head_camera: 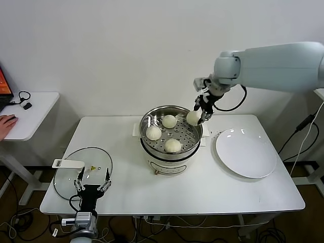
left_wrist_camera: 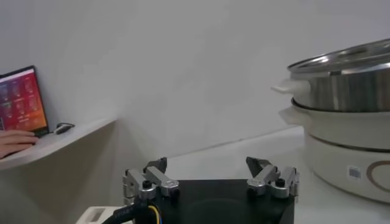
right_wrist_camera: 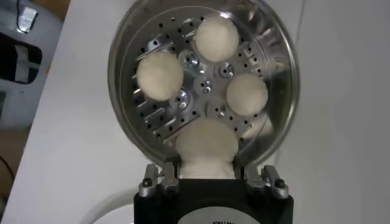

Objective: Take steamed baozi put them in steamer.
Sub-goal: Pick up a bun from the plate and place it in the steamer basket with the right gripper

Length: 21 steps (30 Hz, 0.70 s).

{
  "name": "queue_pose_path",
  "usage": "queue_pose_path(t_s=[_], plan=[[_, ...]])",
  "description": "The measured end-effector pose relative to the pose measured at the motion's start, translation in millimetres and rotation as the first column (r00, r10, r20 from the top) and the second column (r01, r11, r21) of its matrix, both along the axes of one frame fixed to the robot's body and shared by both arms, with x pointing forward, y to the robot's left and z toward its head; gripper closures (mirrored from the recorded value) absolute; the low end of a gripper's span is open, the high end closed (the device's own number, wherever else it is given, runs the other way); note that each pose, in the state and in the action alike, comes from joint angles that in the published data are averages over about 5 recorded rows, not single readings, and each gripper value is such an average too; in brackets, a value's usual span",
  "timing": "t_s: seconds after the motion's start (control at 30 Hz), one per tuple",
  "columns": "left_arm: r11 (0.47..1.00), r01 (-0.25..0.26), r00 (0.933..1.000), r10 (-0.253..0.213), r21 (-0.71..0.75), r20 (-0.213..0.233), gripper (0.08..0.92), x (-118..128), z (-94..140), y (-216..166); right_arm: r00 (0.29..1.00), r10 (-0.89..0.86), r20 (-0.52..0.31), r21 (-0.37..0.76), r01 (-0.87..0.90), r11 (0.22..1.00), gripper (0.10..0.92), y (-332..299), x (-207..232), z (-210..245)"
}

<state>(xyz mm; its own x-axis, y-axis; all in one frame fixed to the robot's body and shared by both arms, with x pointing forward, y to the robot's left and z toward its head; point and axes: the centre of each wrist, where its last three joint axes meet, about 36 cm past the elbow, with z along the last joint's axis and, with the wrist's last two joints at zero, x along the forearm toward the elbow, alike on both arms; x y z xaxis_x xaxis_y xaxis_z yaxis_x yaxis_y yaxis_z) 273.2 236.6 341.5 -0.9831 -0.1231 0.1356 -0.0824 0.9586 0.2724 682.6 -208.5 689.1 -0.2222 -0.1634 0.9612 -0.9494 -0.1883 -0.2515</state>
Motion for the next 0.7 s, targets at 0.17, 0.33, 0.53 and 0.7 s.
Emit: queue_pose_path(t_s=[0.17, 0.33, 0.53, 0.7], plan=[[1.000, -0.010, 0.9999, 0.010, 0.003, -0.005, 0.177, 1, -3, 3, 1.000, 0.009, -0.006, 0.001, -0.009, 1.000, 0.445, 16, 6, -31], [1.000, -0.019, 0.9998, 0.019, 0.000, -0.008, 0.177, 4, -4, 7, 1.000, 0.017, -0.009, -0.007, -0.017, 1.000, 0.445, 26, 13, -57], [1.000, -0.027, 0.9996, 0.027, -0.005, -0.011, 0.177, 7, -7, 9, 1.000, 0.022, -0.014, -0.020, -0.023, 1.000, 0.445, 33, 21, -78], [1.000, -0.029, 0.9995, 0.029, -0.008, -0.016, 0.177, 8, -9, 10, 1.000, 0.022, -0.015, -0.030, -0.023, 0.999, 0.443, 36, 26, -87]])
